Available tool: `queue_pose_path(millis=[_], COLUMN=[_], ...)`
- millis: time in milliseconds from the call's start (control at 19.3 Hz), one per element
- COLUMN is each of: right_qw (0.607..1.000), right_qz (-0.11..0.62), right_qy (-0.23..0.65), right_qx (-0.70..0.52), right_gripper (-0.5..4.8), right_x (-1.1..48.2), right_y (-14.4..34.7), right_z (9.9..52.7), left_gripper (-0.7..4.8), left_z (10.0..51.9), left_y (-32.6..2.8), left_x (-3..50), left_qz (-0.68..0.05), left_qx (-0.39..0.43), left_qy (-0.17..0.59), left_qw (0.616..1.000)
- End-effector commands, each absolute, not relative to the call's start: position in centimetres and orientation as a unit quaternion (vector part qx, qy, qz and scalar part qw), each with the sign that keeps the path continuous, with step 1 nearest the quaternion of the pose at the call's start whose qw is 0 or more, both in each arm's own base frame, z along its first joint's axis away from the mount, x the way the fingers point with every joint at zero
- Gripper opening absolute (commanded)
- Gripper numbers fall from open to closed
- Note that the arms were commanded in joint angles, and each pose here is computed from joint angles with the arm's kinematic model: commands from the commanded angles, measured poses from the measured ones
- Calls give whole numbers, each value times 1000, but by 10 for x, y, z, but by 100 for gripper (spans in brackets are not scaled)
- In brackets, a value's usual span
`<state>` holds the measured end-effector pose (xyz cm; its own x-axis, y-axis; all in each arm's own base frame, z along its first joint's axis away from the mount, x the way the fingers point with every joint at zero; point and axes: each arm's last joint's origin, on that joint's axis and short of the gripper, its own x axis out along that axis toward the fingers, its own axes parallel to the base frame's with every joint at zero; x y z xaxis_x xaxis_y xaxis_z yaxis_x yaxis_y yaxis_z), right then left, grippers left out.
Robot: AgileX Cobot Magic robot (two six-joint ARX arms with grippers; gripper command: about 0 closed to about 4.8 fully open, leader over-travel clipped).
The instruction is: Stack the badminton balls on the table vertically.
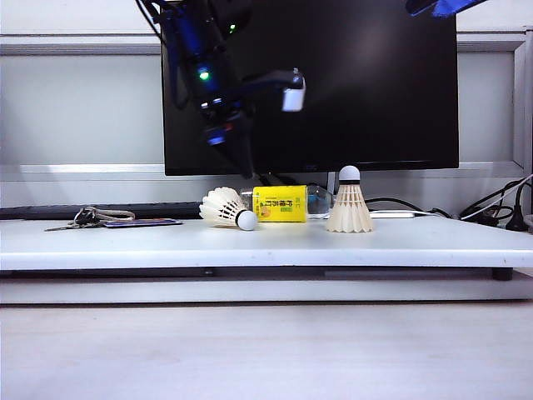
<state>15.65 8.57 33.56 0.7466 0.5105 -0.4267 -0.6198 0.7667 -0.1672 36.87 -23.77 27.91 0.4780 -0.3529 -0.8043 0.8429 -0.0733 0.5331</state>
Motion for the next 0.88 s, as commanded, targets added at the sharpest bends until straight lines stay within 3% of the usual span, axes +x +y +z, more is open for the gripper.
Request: queue_pose_path(millis=[52, 415, 519, 623, 883], right_qw=[921, 915, 914, 912, 913], right_qz=[307, 308, 308, 308, 308], right_qy=[186, 209, 215, 220, 220], right_qx=[-151, -154, -154, -155, -154], right_gripper=[229, 228, 228, 229, 228], right_x=[156, 154, 153, 153, 153], right_y=[85, 84, 84, 84, 84], right_z=[336, 331, 330, 329, 329], left_gripper=[70, 85, 126, 130, 130], left_z=[279, 259, 251, 247, 248], left_y=[-237, -242, -240, -235, -226], left_x=[369, 378, 386, 390, 397], left_qz=[-486, -501, -489, -476, -472], left_qx=[637, 670, 686, 711, 716], left_qy=[167, 145, 147, 151, 143], left_qw=[574, 528, 518, 495, 495])
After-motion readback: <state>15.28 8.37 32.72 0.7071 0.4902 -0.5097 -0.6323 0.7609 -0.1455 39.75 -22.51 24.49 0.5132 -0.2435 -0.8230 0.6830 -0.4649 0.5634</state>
